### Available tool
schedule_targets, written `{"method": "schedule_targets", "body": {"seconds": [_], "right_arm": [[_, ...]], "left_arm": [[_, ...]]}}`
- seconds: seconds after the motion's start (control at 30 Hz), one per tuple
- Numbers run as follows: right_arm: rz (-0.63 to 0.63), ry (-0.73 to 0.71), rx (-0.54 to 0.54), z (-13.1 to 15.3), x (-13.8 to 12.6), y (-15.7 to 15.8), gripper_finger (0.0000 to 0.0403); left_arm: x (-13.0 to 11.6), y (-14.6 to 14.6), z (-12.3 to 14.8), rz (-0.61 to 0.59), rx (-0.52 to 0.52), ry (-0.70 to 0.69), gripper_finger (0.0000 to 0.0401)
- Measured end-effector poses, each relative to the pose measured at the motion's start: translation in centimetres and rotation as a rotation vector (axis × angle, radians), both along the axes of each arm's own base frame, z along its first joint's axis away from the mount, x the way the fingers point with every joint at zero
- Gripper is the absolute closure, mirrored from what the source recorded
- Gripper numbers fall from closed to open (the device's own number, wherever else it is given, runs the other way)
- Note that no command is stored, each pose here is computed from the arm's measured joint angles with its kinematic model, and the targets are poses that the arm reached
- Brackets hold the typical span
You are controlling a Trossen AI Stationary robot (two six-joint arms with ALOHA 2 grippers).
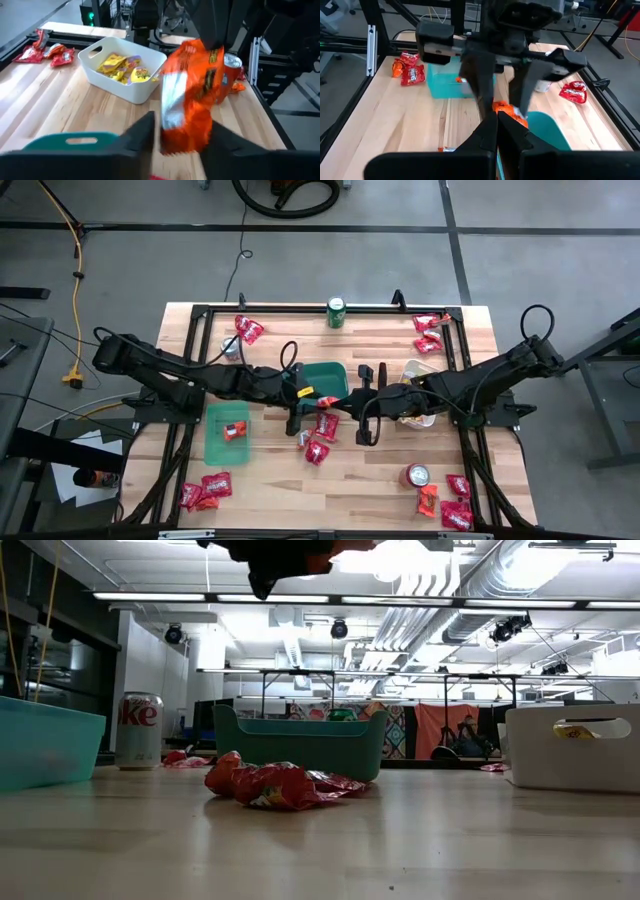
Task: Sort candy
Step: Put the orange chocolate into the light blue bin
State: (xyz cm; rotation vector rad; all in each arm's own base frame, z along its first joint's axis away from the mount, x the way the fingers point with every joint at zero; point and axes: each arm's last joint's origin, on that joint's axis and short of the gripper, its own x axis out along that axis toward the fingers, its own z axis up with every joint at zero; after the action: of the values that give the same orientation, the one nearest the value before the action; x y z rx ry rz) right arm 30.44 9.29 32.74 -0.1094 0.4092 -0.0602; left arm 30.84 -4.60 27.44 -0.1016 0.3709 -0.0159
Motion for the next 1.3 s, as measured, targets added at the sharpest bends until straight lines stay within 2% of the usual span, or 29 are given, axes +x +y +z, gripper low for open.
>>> {"method": "schedule_targets", "body": {"seconds": [0.07,0.13,0.27,0.4,0.57,0.67,0.83,1.0,1.13,1.3], "right_arm": [[-0.003,-0.001,0.005,0.0,0.0,0.0,0.0402],[-0.033,-0.007,0.021,0.0,0.0,-0.2,0.0397],[-0.116,-0.025,0.048,0.1,0.1,-0.7,0.0357],[-0.221,-0.054,0.0,0.5,-0.1,-1.1,0.0282],[-0.365,-0.054,-0.063,0.8,-0.9,-2.0,0.0183],[-0.395,-0.023,-0.057,0.5,-1.0,-2.7,0.015],[-0.416,0.044,0.053,-0.3,-1.1,-3.5,0.0141],[-0.412,0.106,0.116,-0.9,-1.3,-4.0,0.0142],[-0.401,0.118,0.141,-1.0,-1.4,-3.9,0.0142],[-0.391,0.122,0.147,-1.0,-1.4,-3.8,0.0142]], "left_arm": [[-0.4,0.2,0.4,0.005,0.0,-0.004,0.0359],[-0.9,0.6,0.8,0.015,0.0,0.009,0.0387],[-1.8,1.1,1.1,0.028,0.008,0.053,0.0394],[-3.4,1.4,1.4,0.049,0.005,0.135,0.0398],[-7.4,1.5,1.2,0.142,-0.042,0.366,0.0399],[-10.3,0.9,0.8,0.202,-0.09,0.537,0.04],[-14.8,-0.9,0.6,0.237,-0.141,0.733,0.04],[-18.1,-2.5,-1.5,0.216,-0.243,0.851,0.0401],[-19.8,-3.2,-3.7,0.189,-0.319,0.971,0.04],[-20.2,-3.4,-5.0,0.222,-0.349,1.008,0.0378]]}}
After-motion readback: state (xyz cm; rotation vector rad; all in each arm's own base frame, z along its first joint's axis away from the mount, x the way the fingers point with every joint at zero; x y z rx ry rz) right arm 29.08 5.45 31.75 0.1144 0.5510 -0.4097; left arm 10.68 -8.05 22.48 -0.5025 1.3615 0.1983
